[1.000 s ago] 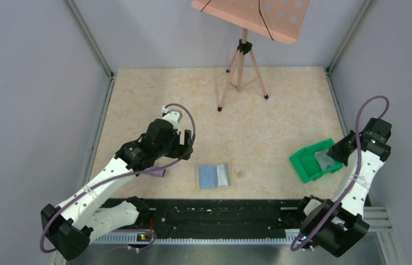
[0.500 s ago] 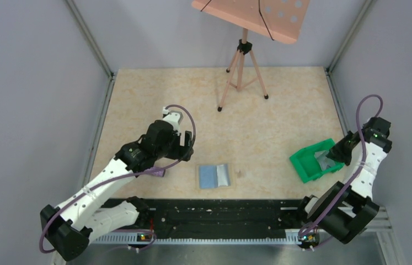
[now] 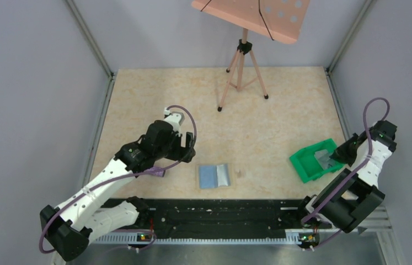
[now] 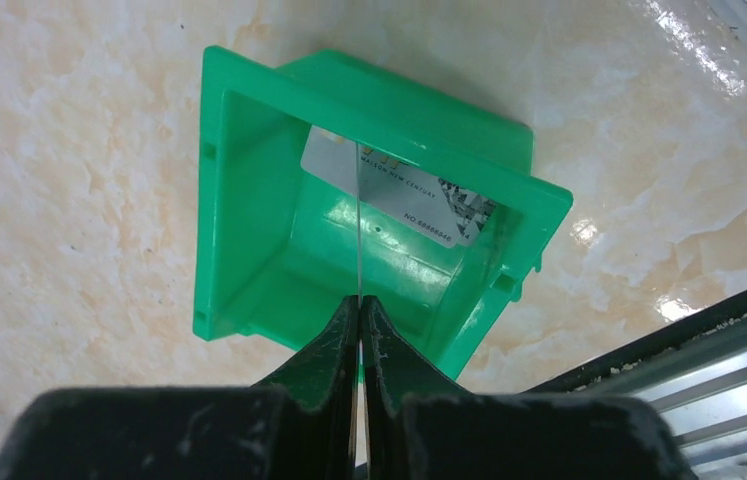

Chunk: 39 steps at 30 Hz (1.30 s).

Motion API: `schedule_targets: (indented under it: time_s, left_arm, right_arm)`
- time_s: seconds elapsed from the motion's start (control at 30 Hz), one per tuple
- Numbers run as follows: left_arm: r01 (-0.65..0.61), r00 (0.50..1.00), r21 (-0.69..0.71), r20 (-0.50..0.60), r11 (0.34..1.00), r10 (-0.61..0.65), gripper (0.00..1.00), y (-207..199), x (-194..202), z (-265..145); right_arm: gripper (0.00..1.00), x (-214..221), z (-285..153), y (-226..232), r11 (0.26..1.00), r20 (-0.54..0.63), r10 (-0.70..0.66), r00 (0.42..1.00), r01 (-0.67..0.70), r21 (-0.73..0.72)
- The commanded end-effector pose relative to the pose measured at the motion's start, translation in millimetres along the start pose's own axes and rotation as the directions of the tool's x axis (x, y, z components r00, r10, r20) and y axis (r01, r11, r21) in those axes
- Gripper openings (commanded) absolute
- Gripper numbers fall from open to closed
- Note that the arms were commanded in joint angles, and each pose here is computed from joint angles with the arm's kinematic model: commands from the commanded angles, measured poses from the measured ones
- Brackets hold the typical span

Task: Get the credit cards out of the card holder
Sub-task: Place the credit card in the storage box.

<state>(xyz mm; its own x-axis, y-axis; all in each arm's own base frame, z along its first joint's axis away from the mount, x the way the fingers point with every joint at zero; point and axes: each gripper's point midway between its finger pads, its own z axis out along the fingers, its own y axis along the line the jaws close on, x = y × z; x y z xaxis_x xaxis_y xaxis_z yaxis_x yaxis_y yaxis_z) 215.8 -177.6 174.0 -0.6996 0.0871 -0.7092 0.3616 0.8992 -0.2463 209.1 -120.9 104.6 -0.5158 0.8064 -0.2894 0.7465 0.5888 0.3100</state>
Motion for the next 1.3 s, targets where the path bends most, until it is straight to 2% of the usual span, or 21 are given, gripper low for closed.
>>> schedule_targets:
  time_s: [0.0,0.13,0.4,0.83,1.27]
  left_arm:
    - [0.005,1.0,0.045,0.025,0.999,-0.006,0.88,-9.8,-6.3,0.7]
    - [-0.001,1.0,0.044,0.028,0.999,-0.001,0.88,-10.4,-5.9,-0.5]
    - [-0.012,0.998,0.031,0.06,0.999,0.01,0.88,-8.5,-10.1,-6.6]
    - [-0.016,0.997,0.002,0.072,1.0,0.015,0.88,-3.7,-12.7,-7.2]
    - [-0.016,0.998,-0.02,0.065,1.0,0.017,0.89,0.0,-11.7,-5.7]
  right_arm:
    - [0.0,-9.2,0.1,3.1,0.997,0.039,0.045,0.998,-0.042,-0.063]
    - [0.0,-9.2,-0.8,6.4,0.991,0.056,0.09,0.994,-0.084,-0.106]
    - [0.0,-13.3,-8.3,5.2,0.992,0.084,0.092,0.992,-0.084,-0.097]
    - [0.0,-30.6,-1.5,18.6,0.973,0.131,0.123,0.984,-0.094,-0.211]
    - [0.0,-26.0,12.1,6.0,0.978,0.128,0.139,0.982,-0.116,-0.174]
